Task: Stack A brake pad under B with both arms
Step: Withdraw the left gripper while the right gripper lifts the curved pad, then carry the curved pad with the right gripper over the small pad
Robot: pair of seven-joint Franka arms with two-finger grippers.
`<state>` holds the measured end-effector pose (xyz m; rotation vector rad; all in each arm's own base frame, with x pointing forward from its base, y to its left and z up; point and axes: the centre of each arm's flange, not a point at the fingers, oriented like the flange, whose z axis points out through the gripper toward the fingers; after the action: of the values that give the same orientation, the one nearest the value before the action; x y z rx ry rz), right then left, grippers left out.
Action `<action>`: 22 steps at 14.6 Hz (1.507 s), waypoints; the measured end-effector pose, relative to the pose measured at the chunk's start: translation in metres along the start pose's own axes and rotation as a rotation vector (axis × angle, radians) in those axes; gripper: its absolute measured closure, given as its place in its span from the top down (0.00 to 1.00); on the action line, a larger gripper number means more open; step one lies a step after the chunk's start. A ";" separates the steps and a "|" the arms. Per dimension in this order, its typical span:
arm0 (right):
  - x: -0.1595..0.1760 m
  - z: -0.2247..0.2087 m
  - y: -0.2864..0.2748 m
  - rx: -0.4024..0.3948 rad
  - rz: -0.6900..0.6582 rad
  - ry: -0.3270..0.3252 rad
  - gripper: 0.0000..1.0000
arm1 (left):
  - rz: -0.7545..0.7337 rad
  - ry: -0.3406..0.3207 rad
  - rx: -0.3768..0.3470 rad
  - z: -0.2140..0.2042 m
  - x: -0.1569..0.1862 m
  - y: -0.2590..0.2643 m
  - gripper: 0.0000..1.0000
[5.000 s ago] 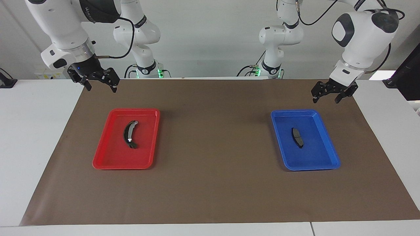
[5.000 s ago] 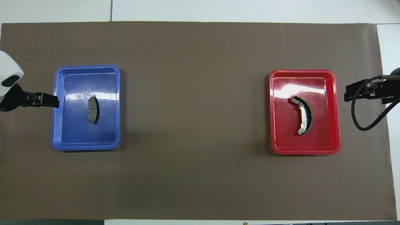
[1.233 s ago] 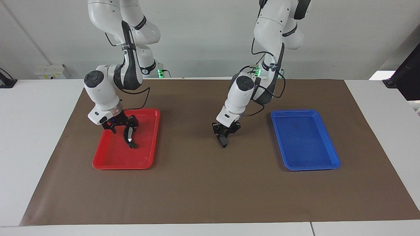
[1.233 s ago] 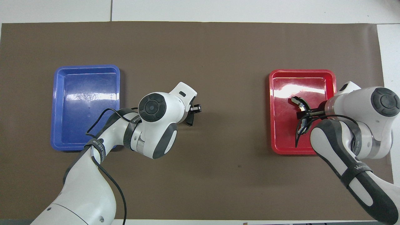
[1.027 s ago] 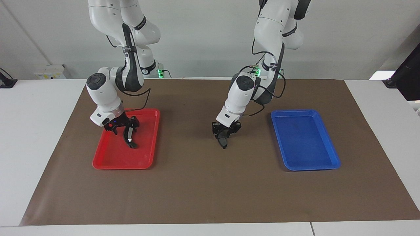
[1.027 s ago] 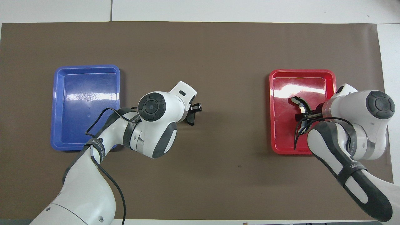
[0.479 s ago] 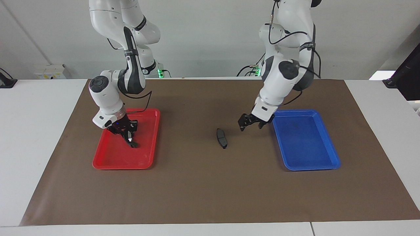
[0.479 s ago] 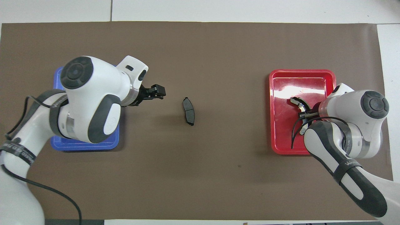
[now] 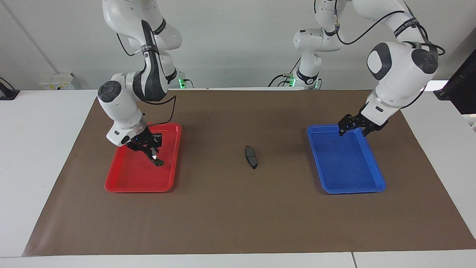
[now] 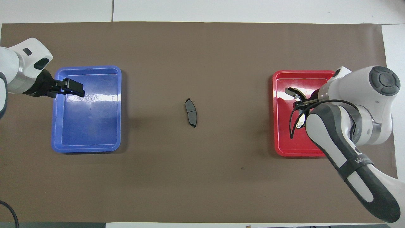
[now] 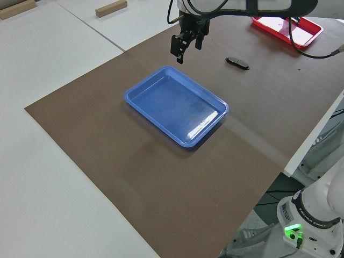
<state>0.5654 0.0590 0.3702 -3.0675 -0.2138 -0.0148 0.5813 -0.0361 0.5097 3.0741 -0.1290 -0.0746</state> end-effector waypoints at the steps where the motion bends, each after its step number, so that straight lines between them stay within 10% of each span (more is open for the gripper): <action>1: 0.006 -0.005 -0.026 0.001 0.001 0.006 0.43 | 0.002 -0.008 0.008 -0.010 -0.006 -0.007 0.98; 9: 0.043 0.024 -0.249 0.012 -0.030 0.000 0.43 | 0.023 -0.060 0.031 -0.077 -0.054 -0.026 0.98; 22: 0.043 0.064 -0.336 -0.010 -0.046 0.047 0.43 | 0.031 -0.069 0.057 -0.087 -0.062 -0.024 0.99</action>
<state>0.5612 0.4017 0.3294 -3.0673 -0.2828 -0.0900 0.5257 -0.0019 0.5975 3.1267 -0.1856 -0.1779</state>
